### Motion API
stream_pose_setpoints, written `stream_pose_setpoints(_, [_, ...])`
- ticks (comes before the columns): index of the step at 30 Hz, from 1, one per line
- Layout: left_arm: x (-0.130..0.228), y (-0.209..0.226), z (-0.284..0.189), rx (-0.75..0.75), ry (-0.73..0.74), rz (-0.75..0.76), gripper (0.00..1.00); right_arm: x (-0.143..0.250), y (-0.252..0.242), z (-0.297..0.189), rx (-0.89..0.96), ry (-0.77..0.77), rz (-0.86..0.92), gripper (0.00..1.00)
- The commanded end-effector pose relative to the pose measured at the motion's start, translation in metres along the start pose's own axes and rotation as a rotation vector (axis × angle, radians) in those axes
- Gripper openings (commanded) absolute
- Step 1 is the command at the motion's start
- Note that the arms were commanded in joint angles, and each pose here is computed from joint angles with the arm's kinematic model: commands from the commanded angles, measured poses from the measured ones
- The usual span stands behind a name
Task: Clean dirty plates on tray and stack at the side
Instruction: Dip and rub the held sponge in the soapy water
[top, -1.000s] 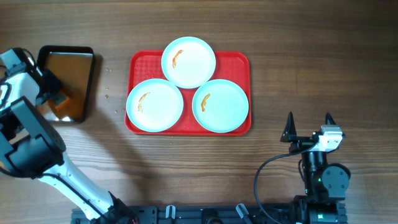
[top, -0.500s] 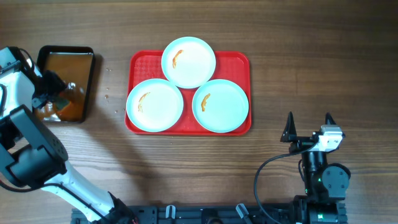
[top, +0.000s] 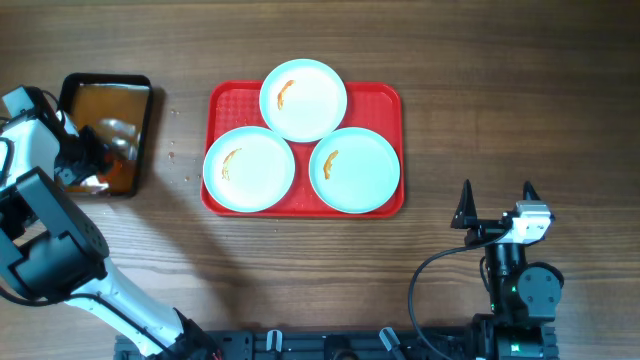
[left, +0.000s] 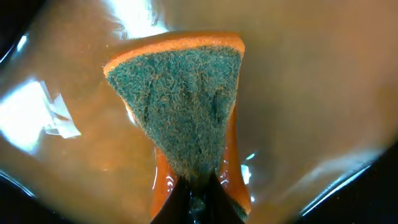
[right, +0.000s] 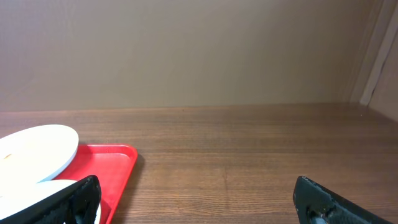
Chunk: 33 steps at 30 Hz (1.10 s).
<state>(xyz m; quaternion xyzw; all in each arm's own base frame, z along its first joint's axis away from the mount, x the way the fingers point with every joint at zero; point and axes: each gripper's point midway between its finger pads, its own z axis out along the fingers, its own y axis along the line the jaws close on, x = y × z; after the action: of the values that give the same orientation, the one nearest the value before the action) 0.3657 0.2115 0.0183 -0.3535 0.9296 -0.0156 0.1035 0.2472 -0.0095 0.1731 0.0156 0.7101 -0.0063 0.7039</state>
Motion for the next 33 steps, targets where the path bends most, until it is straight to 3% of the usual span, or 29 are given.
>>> stream_pose_setpoints(1, [0.009, 0.003, 0.011, -0.006, 0.035, -0.002, 0.58, -0.001, 0.001, 0.0, -0.005, -0.007, -0.01, 1.0])
stream_pose_setpoints(2, [0.009, 0.002, 0.011, -0.006, 0.035, -0.002, 1.0, -0.001, 0.001, 0.0, -0.005, -0.007, -0.01, 1.0])
stream_pose_setpoints(8, [0.022, 0.005, 0.011, -0.017, 0.087, -0.066, 1.0, -0.001, 0.001, 0.0, -0.005, -0.007, -0.01, 1.0])
stream_pose_setpoints(10, [0.024, 0.005, 0.012, -0.019, 0.092, -0.066, 0.88, -0.001, 0.001, 0.0, -0.005, -0.007, -0.01, 1.0])
stream_pose_setpoints(11, [0.025, 0.005, 0.012, -0.019, 0.094, -0.067, 0.71, -0.001, 0.001, 0.0, -0.005, -0.007, -0.01, 1.0])
stream_pose_setpoints(13, [0.024, 0.005, 0.012, -0.018, 0.09, -0.066, 0.22, -0.001, 0.001, 0.0, -0.005, -0.007, -0.01, 1.0])
stream_pose_setpoints(14, [0.023, 0.005, 0.013, -0.017, 0.086, -0.066, 0.04, -0.001, 0.001, 0.0, -0.005, -0.007, -0.01, 1.0])
stream_pose_setpoints(19, [0.006, 0.003, 0.013, -0.004, 0.021, -0.051, 0.04, -0.001, 0.001, 0.0, -0.005, -0.007, -0.01, 1.0])
stream_pose_setpoints(20, [0.003, 0.002, 0.013, -0.001, 0.006, -0.05, 0.04, -0.001, 0.001, 0.0, -0.005, -0.007, -0.01, 1.0])
stream_pose_setpoints(21, [-0.001, 0.001, 0.013, 0.002, -0.01, -0.049, 0.18, -0.001, 0.001, 0.0, -0.005, -0.007, -0.01, 1.0])
stream_pose_setpoints(22, [-0.006, 0.0, 0.013, 0.007, -0.031, -0.047, 0.65, -0.001, 0.001, 0.0, -0.005, -0.007, -0.01, 1.0])
stream_pose_setpoints(23, [-0.01, 0.0, 0.013, 0.01, -0.046, -0.046, 1.0, -0.001, 0.001, 0.0, -0.005, -0.007, -0.01, 1.0])
stream_pose_setpoints(30, [-0.032, 0.004, 0.011, -0.02, -0.14, -0.044, 0.99, -0.001, 0.001, 0.0, -0.005, -0.007, -0.01, 1.0])
stream_pose_setpoints(32, [-0.036, 0.004, 0.012, -0.021, -0.154, -0.044, 0.72, -0.001, 0.001, 0.0, -0.005, -0.007, -0.01, 1.0])
stream_pose_setpoints(33, [-0.036, 0.004, 0.013, -0.021, -0.156, -0.044, 0.72, -0.001, 0.001, 0.0, -0.005, -0.007, -0.01, 1.0])
